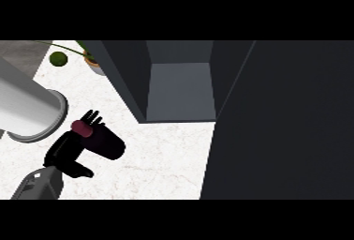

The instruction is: Pick up the wine, place it into the cabinet and close the cabinet

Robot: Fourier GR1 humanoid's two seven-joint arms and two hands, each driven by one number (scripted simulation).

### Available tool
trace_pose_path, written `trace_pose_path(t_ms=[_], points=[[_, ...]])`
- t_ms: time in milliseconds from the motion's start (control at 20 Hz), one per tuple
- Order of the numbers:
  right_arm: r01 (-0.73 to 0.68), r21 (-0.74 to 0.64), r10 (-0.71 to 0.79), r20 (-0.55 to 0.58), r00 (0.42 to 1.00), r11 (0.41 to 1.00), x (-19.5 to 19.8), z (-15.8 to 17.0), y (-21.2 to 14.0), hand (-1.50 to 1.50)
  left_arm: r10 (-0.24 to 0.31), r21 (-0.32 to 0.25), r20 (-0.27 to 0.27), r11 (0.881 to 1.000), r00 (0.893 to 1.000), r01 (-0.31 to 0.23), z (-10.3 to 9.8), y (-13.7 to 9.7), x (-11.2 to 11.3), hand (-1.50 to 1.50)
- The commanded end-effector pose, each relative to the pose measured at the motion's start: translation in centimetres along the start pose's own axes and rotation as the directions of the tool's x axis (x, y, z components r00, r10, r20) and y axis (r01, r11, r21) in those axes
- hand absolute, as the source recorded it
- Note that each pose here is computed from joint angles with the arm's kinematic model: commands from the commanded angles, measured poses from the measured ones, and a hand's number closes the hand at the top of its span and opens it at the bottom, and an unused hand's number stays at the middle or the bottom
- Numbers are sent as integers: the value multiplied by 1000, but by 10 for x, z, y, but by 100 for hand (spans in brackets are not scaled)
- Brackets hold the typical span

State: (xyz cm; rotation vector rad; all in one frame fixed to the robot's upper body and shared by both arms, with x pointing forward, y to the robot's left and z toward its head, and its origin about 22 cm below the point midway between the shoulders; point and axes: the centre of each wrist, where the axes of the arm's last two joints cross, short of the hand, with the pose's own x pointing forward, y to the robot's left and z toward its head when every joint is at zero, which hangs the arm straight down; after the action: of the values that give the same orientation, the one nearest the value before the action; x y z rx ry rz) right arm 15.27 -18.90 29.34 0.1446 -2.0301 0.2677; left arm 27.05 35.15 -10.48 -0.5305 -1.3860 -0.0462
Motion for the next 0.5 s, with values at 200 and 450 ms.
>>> trace_pose_path(t_ms=[200, 450], points=[[52, 37, -52, -16, 999, 998, 3, 10, -3, -150, 62, -94, 37, 994, 997, -59, -11, -11, -20, -150], [43, 30, -42, -31, 999, 999, -3, 20, -4, -150, 41, -101, 59, 994, 997, -35, -17, -24, -30, -150]])
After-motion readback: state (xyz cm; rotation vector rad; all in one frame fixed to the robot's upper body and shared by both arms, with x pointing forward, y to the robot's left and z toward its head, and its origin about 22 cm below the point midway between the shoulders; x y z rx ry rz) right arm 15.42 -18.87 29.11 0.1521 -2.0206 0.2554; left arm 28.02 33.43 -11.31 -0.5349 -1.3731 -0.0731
